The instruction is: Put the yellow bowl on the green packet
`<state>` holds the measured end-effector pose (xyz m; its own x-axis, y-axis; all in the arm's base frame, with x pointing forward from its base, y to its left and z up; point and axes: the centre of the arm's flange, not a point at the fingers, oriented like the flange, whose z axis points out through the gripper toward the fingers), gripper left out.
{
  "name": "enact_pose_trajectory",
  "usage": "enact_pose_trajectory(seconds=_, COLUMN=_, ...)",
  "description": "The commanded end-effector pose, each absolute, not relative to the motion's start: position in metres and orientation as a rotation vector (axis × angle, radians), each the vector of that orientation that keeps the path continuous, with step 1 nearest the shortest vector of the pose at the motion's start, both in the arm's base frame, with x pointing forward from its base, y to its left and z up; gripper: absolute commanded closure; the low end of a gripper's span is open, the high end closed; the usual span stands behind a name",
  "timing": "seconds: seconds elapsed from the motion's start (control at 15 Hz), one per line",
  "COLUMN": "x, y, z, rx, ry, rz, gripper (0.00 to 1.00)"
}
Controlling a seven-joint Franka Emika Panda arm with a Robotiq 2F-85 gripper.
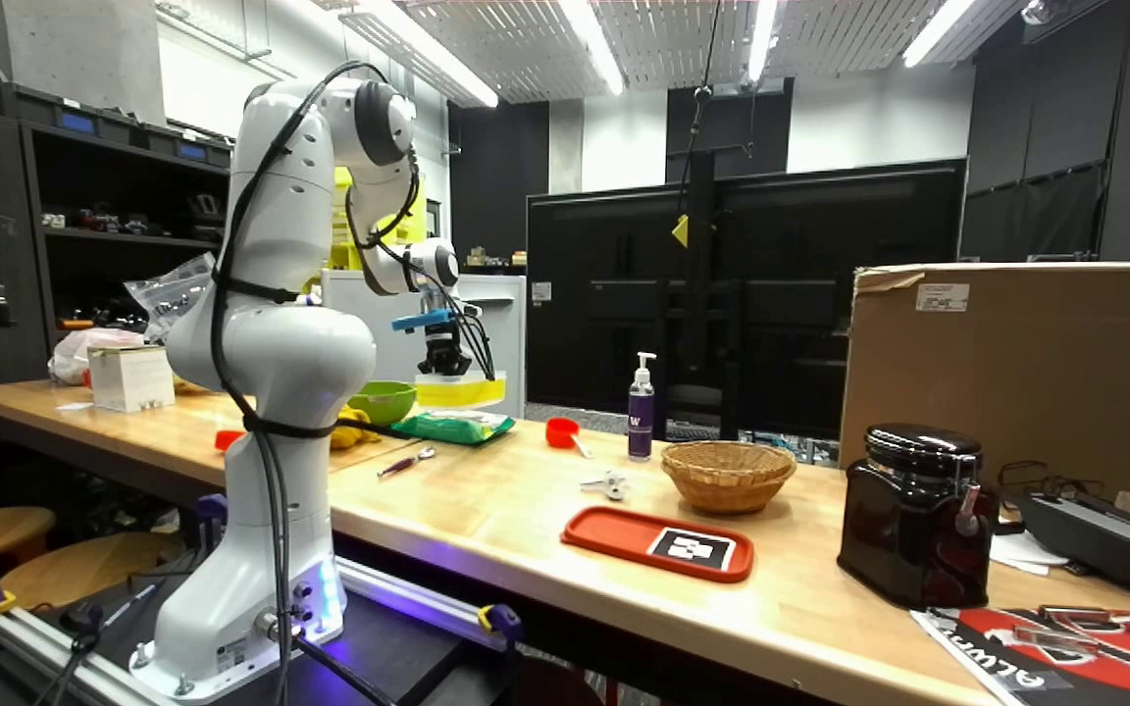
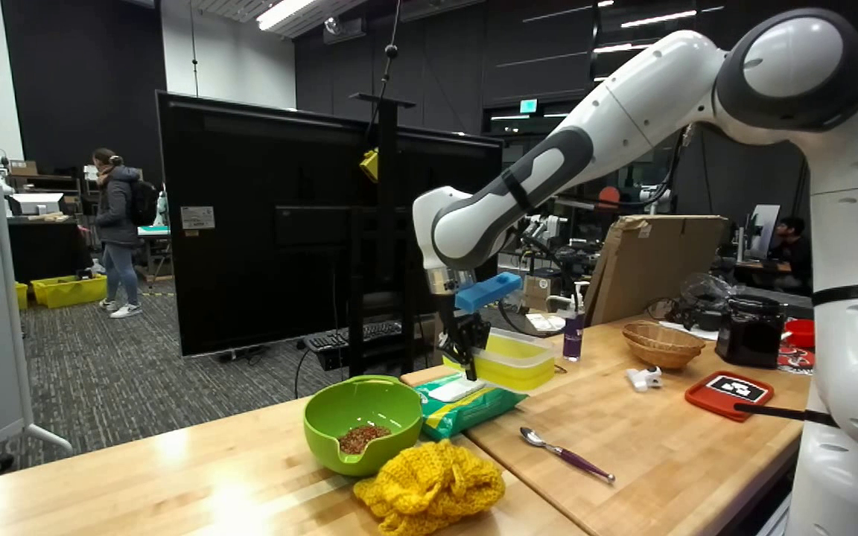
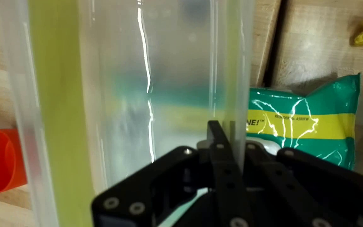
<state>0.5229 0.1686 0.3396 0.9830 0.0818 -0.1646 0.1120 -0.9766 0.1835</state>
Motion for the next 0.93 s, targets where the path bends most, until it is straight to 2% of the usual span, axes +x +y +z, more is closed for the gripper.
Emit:
enact_pose_trajectory(seconds=0.0, x=0.536, y=0.177, z=0.335, rx=2.957, ry=0.196, rz=-0.257, gripper=0.99)
enact_pose_trajectory(seconds=0.87, x=0.557, y=0.187, z=0.326, rx=2.992, ry=0.267, rz=-0.288, gripper=0.99)
